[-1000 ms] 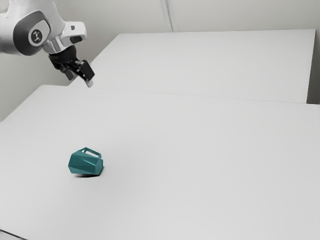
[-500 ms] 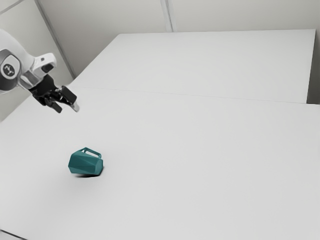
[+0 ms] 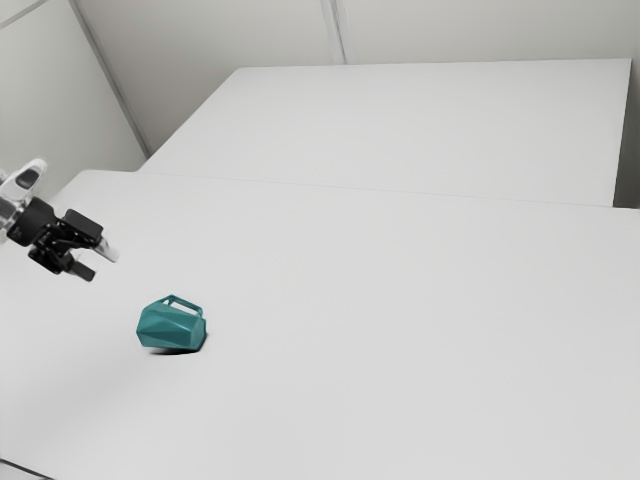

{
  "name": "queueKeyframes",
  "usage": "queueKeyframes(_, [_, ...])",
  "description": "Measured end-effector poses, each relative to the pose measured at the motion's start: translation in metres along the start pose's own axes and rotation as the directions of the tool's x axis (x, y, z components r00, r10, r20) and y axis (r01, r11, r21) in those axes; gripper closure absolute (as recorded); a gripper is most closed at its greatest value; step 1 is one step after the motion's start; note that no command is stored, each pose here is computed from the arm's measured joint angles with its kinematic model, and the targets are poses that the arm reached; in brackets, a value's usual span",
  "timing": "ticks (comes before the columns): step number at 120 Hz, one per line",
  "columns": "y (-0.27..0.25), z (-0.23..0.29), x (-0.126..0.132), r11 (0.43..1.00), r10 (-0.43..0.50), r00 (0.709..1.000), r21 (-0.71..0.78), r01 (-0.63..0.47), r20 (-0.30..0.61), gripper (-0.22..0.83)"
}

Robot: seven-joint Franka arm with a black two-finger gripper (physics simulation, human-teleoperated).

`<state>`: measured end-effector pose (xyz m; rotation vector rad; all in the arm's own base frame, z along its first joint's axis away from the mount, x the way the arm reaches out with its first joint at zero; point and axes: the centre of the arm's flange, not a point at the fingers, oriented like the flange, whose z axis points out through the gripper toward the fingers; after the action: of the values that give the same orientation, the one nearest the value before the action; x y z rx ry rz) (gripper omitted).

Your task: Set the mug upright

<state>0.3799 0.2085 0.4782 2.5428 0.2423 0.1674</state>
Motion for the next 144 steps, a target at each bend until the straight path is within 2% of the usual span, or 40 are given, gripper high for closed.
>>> queueKeyframes(27, [-0.055, 0.011, -0.026, 0.992, -0.045, 0.998, -0.116, 0.049, 0.042, 0.03])
queueKeyframes(57, [-0.092, 0.030, -0.041, 0.967, -0.054, 0.997, -0.247, 0.066, 0.056, 0.03])
queueKeyframes(81, [-0.111, 0.069, -0.034, 0.946, -0.060, 0.994, -0.312, 0.086, 0.092, 0.03])
queueKeyframes(113, [-0.130, 0.100, -0.024, 0.921, -0.052, 0.997, -0.383, 0.070, 0.059, 0.03])
queueKeyframes(144, [-0.143, 0.115, 0.002, 0.919, 0.003, 1.000, -0.393, 0.007, 0.026, 0.04])
